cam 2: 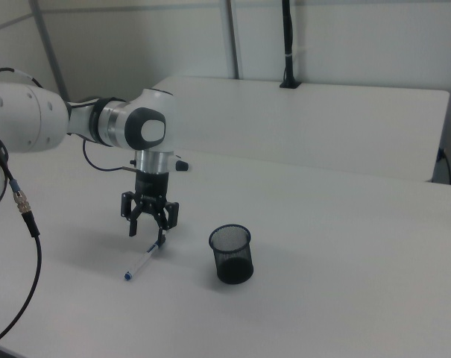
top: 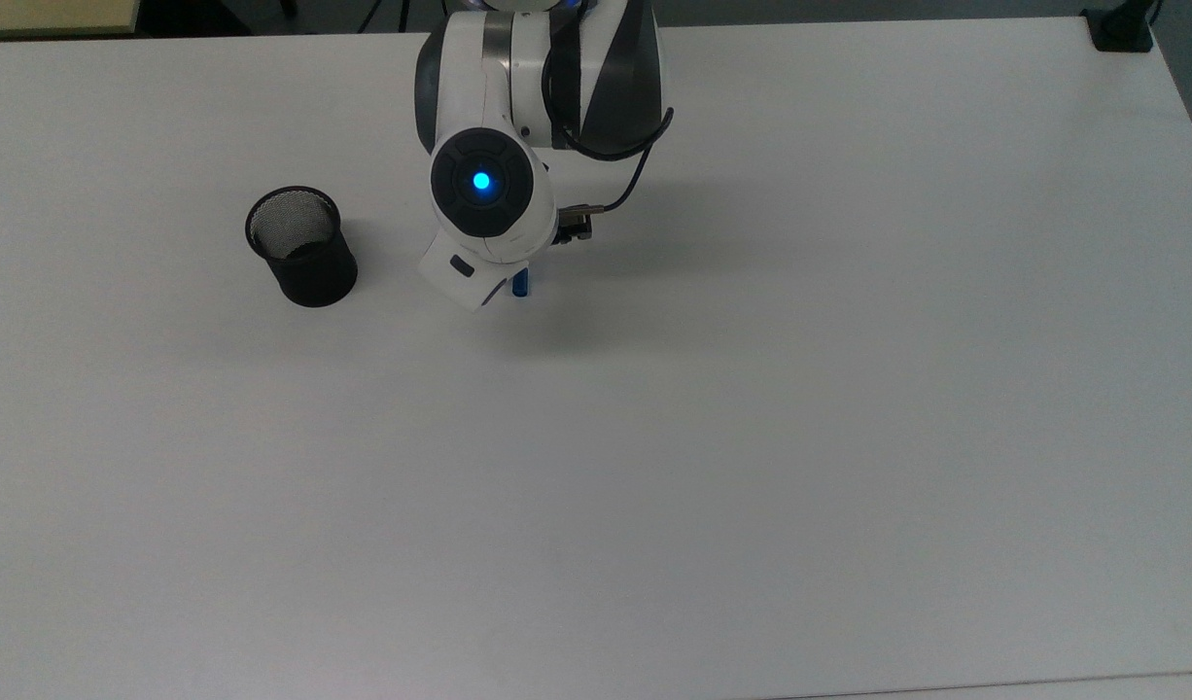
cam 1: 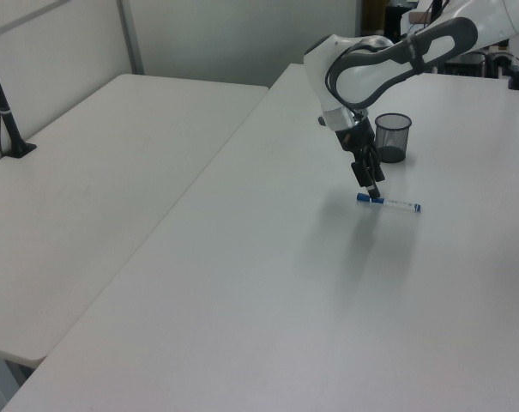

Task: Insert the marker
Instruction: 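Move the open gripper over the white blue-capped marker and lower it, then close the gripper on the marker near its blue cap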

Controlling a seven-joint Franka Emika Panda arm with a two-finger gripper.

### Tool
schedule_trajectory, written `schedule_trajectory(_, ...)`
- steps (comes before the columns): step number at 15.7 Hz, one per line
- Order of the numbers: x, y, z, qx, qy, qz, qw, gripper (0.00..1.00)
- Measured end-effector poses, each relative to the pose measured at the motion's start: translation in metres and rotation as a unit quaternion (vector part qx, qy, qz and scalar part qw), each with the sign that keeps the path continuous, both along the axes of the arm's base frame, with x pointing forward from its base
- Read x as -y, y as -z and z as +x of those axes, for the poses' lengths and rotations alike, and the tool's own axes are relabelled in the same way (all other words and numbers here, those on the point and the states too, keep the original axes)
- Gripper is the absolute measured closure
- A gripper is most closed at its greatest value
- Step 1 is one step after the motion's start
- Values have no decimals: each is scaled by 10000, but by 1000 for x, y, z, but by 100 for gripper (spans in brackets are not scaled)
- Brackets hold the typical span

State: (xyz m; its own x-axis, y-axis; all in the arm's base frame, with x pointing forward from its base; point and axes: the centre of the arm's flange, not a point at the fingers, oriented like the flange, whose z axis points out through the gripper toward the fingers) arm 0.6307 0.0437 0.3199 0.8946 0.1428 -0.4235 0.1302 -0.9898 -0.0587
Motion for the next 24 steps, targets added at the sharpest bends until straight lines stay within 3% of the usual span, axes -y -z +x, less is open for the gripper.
schedule_trajectory(10,-1,24,5,39,-12,-36,10000,32)
schedule_trajectory(12,-3,27,5,29,-29,-41,10000,50)
schedule_trajectory(14,-4,28,6,66,-39,-43,10000,53)
schedule_trajectory(16,-4,28,7,82,-46,-61,9999,65)
schedule_trajectory(17,-4,28,7,82,-47,-62,9999,66)
schedule_trajectory(19,-3,28,7,86,-53,-77,9999,82)
schedule_trajectory(24,-3,28,7,86,-54,-78,9999,82)
